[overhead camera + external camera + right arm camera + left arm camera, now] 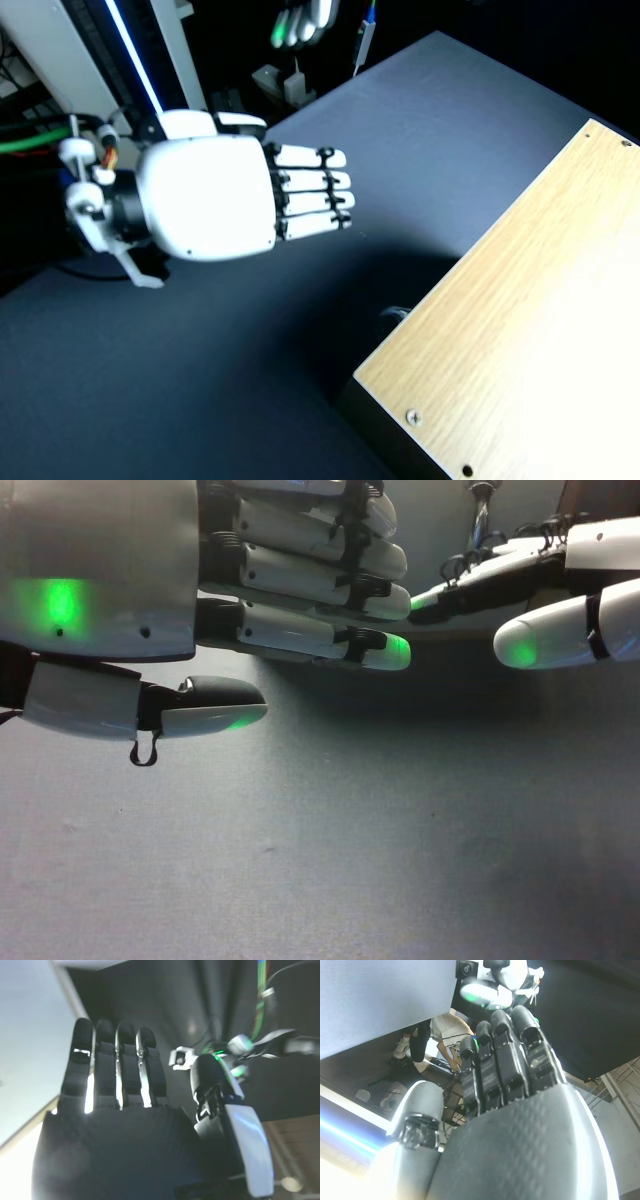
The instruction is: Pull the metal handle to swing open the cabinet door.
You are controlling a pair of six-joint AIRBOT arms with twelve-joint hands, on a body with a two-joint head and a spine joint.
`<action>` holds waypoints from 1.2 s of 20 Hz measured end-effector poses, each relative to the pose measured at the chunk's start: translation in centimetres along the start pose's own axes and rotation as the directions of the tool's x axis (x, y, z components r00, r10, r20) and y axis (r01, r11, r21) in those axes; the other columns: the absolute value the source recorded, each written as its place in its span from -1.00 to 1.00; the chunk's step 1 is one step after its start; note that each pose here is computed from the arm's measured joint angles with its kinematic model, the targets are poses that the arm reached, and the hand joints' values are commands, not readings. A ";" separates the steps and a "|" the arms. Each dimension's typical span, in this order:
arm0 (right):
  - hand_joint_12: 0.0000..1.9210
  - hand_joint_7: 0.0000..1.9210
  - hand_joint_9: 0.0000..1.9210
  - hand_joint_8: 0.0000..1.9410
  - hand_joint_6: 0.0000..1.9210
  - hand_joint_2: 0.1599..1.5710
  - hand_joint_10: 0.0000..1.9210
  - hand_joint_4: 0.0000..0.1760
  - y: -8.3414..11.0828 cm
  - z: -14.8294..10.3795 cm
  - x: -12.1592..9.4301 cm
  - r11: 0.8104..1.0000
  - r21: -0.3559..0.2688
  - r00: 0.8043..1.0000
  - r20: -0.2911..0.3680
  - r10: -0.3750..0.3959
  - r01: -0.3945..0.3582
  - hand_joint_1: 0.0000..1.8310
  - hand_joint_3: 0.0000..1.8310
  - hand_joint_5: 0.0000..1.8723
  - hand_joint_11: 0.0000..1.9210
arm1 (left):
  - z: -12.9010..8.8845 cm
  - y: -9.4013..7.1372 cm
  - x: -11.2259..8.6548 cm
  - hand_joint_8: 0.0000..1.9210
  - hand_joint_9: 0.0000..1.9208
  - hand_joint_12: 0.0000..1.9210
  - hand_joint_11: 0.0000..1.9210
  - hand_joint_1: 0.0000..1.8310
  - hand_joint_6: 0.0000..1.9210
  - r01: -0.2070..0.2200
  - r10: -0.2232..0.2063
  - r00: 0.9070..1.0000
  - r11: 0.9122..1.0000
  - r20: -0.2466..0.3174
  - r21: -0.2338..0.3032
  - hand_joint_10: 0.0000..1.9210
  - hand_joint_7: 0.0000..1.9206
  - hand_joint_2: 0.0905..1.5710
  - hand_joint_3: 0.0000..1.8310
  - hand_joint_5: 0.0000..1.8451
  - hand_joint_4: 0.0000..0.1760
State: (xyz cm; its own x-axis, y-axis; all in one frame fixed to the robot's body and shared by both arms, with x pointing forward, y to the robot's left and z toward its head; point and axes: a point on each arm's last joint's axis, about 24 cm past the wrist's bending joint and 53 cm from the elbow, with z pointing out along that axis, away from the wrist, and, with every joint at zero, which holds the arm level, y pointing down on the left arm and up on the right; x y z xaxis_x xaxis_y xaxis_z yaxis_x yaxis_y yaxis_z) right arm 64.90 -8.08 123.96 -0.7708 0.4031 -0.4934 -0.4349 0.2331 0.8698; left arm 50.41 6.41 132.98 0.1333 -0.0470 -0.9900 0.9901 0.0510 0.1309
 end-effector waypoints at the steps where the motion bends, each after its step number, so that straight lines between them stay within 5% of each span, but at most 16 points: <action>1: -0.31 -0.71 -0.75 -1.00 -1.00 1.00 -1.00 -1.00 -0.2 0.0 -0.1 1.000 0.010 1.000 0.007 0.006 -0.006 -1.00 -0.96 -0.69 -1.00 | 0.0 0.0 0.0 -1.00 -0.62 -0.20 -0.98 -1.00 -1.00 0.000 0.000 1.000 1.000 0.000 0.000 -1.00 -0.60 0.95 -0.68 -0.57 -1.00; 4: -0.29 -0.71 -0.75 -1.00 -1.00 1.00 -1.00 -1.00 -0.9 -0.2 -1.2 0.987 0.036 0.986 0.067 0.154 -0.156 -1.00 -0.96 -0.69 -1.00 | 0.0 0.0 0.0 -1.00 -0.62 -0.20 -0.98 -1.00 -1.00 0.000 0.000 1.000 1.000 0.000 0.001 -1.00 -0.60 0.95 -0.68 -0.57 -1.00; 8: -0.27 -0.70 -0.74 -1.00 -1.00 1.00 -1.00 -1.00 -2.8 -0.6 -2.2 0.966 0.090 0.964 0.135 0.230 -0.243 -1.00 -0.94 -0.68 -1.00 | 0.0 0.0 0.0 -1.00 -0.62 -0.20 -0.98 -1.00 -1.00 0.000 0.000 1.000 1.000 0.000 0.000 -1.00 -0.60 0.95 -0.67 -0.57 -1.00; 11: -0.26 -0.70 -0.74 -1.00 -0.99 1.00 -1.00 -1.00 -3.6 -0.9 -2.8 0.923 0.097 0.917 0.189 0.350 -0.372 -1.00 -0.94 -0.67 -1.00 | 0.0 0.0 0.0 -1.00 -0.61 -0.19 -0.97 -1.00 -1.00 0.000 0.000 1.000 1.000 0.000 0.000 -1.00 -0.59 0.94 -0.68 -0.56 -1.00; 18: -0.26 -0.70 -0.74 -1.00 -1.00 1.00 -1.00 -1.00 -5.0 -1.7 -4.1 0.859 0.098 0.844 0.271 0.462 -0.502 -1.00 -0.94 -0.68 -1.00 | 0.0 0.0 0.0 -1.00 -0.61 -0.19 -0.97 -1.00 -1.00 0.000 0.000 1.000 1.000 0.000 0.000 -1.00 -0.59 0.95 -0.68 -0.56 -1.00; 24: -0.26 -0.70 -0.74 -1.00 -1.00 1.00 -1.00 -1.00 -5.9 -2.5 -4.9 0.827 0.102 0.805 0.321 0.498 -0.552 -1.00 -0.95 -0.68 -1.00 | 0.0 0.0 0.0 -1.00 -0.62 -0.19 -0.96 -1.00 -1.00 0.000 0.000 1.000 1.000 0.000 0.000 -1.00 -0.59 0.95 -0.68 -0.55 -1.00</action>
State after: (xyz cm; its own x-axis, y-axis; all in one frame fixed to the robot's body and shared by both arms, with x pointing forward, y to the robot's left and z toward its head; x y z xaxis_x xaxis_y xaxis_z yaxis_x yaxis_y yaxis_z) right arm 70.07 -13.67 121.23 -0.6880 0.7248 0.0345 0.1134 0.0604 0.9917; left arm 50.40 6.41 132.98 0.1333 -0.0471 -0.9900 0.9901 0.0506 0.1309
